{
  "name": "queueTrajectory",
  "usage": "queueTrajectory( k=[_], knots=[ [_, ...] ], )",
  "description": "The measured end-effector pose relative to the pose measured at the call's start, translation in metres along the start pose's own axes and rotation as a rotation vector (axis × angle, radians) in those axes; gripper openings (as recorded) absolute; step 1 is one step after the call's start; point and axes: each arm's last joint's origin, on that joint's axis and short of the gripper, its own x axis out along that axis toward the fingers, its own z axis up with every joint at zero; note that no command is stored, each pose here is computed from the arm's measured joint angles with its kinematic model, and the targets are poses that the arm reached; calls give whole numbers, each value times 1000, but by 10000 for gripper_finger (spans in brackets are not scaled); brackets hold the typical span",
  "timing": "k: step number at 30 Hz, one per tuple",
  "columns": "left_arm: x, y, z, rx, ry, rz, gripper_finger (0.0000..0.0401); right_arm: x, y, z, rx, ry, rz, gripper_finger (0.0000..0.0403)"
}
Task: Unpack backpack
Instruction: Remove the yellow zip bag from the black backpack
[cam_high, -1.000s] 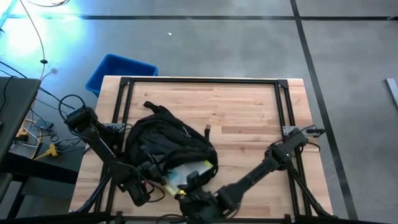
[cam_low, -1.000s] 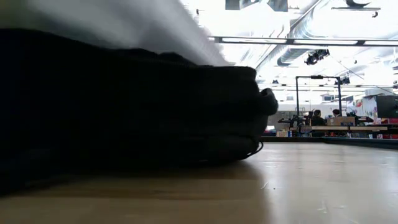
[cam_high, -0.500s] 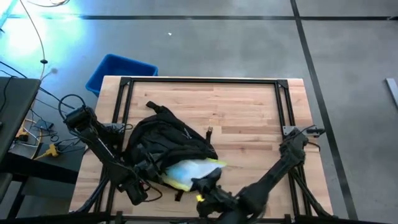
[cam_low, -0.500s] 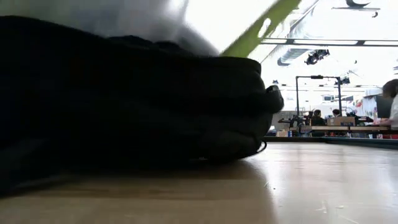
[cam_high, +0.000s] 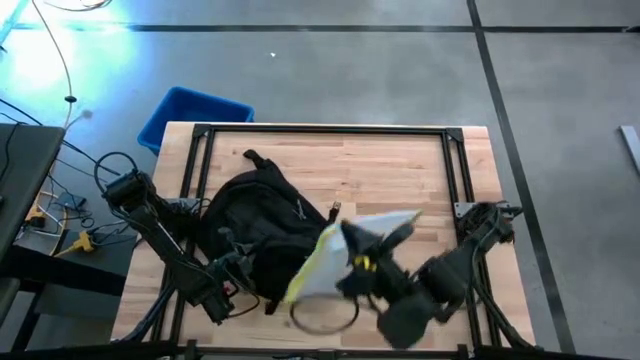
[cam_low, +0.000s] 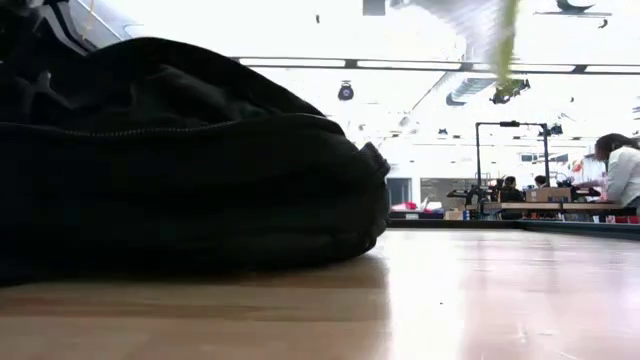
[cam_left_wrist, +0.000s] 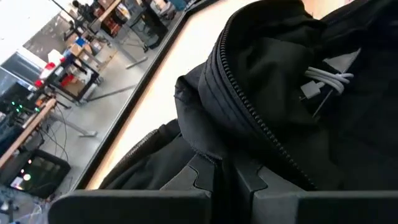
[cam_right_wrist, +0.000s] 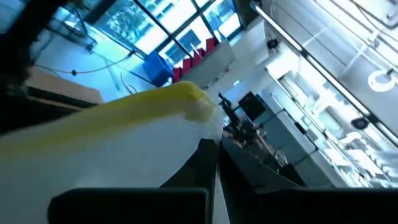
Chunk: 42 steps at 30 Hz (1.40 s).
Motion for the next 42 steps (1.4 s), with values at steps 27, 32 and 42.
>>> queueTrajectory(
  k=[27,32,42],
  knots=[
    [-10,-7,0,-63,-35,-54,0,164,29,-165,-346,663,203,0],
    [-10,-8,1,-60,-40,-54,0,143,47,-165,-339,658,281,0],
    [-10,-9,1,-71,-42,-58,0,106,128,-193,-108,712,740,0]
  ],
)
